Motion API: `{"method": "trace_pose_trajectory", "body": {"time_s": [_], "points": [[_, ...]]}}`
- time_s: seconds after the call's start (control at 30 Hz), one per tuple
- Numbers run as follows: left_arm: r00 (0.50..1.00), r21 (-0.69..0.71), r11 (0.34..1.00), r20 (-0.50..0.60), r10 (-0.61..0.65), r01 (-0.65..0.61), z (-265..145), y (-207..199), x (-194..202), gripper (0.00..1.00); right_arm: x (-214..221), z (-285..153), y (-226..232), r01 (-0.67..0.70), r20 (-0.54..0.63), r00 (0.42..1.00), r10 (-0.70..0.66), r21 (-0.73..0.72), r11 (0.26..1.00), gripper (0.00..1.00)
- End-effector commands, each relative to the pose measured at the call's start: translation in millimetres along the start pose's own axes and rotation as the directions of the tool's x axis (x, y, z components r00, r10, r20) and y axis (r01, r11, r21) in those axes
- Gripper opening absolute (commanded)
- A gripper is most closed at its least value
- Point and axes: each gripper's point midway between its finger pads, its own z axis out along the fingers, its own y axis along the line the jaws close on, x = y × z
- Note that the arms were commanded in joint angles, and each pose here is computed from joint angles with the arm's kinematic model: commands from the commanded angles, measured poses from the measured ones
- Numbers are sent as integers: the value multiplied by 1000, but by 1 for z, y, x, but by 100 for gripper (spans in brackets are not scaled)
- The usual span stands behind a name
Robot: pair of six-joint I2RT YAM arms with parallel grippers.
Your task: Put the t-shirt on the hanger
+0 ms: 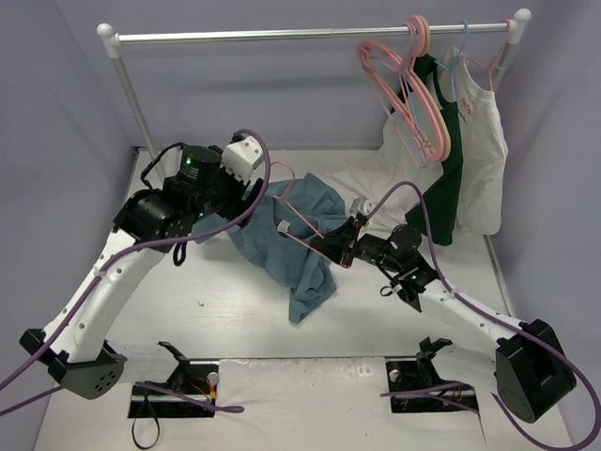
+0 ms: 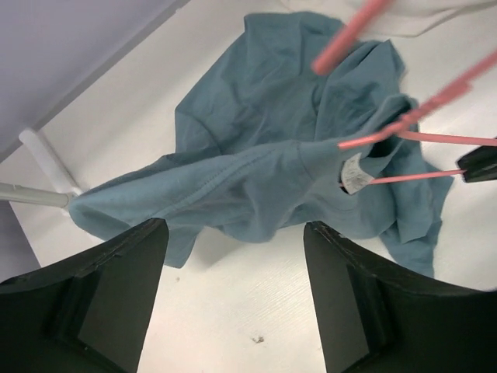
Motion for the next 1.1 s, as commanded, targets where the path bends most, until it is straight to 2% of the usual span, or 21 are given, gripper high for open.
{"method": "trace_pose_trajectory", "body": {"time_s": [0.0, 0.03, 0.13, 0.23, 0.5, 0.63, 0.73, 0.77, 0.97, 1.0, 1.07], "points": [[998, 16, 1000, 68, 15, -16, 5, 11, -19, 73, -51, 5, 13, 141, 139, 982, -131, -62, 988, 0], [997, 70, 997, 83, 8, -14, 8, 6, -21, 74, -52, 6, 14, 143, 138, 981, -132, -66, 988, 0], [997, 64, 998, 82, -6, 1, 16, 26, -20, 79, -51, 6, 17, 144, 128, 983, -132, -88, 986, 0], [997, 133, 991, 79, -22, 11, 23, 30, -20, 79, -51, 6, 18, 145, 123, 984, -133, -96, 985, 0], [998, 362, 930, 49, 43, -58, 30, -7, -6, 79, -54, 7, 23, 159, 107, 984, -145, -138, 977, 0], [998, 422, 904, 40, 49, -61, 32, -18, 2, 78, -55, 8, 25, 164, 102, 984, -149, -160, 973, 0], [999, 438, 898, 32, 44, -54, 33, -21, 6, 68, -59, 8, 26, 170, 104, 983, -154, -164, 972, 0], [999, 442, 895, 30, 42, -51, 32, -22, 7, 56, -58, 8, 24, 166, 102, 983, -151, -160, 973, 0], [998, 470, 881, 59, 34, -58, 25, -30, 9, 26, -59, 10, 17, 156, 92, 985, -144, -137, 978, 0], [997, 467, 882, 74, 36, -66, 24, -30, 8, 18, -58, 10, 13, 153, 88, 986, -143, -128, 980, 0], [996, 455, 888, 81, 34, -67, 22, -30, 12, 13, -55, 10, 9, 140, 79, 988, -132, -106, 984, 0]]}}
